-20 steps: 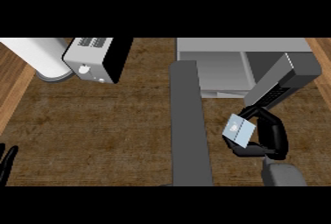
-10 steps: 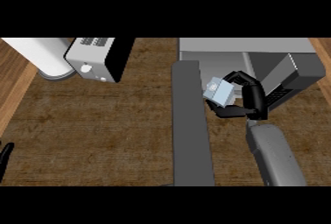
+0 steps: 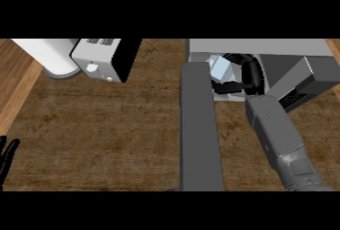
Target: Pick up the milk, place it into the microwave and close the microwave
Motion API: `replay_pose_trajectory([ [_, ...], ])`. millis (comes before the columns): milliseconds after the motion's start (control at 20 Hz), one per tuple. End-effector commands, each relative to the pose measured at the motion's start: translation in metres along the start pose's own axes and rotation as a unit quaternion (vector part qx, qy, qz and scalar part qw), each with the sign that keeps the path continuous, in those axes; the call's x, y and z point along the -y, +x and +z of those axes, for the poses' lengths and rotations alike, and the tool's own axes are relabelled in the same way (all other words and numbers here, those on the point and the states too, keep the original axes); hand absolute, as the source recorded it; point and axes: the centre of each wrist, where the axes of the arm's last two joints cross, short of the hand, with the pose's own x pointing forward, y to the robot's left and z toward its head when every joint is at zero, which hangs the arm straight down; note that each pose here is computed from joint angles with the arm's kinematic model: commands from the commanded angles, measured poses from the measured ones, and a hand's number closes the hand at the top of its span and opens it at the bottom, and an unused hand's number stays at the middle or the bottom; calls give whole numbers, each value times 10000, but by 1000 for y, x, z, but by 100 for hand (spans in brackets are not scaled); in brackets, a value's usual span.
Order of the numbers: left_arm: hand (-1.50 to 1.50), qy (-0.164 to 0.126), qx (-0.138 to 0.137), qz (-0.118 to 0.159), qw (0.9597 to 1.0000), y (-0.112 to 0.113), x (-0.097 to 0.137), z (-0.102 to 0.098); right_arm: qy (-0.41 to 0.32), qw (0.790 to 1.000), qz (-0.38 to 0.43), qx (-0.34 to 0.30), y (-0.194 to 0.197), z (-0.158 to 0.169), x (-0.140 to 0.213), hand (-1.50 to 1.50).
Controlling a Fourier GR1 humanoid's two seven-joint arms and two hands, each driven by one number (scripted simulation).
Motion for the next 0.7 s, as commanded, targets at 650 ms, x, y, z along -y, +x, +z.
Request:
replay_pose_trajectory([
  [650, -150, -505, 204, 138, 9984, -2, 20, -23, -571, 9913, 1182, 60, 26, -51, 27, 150],
])
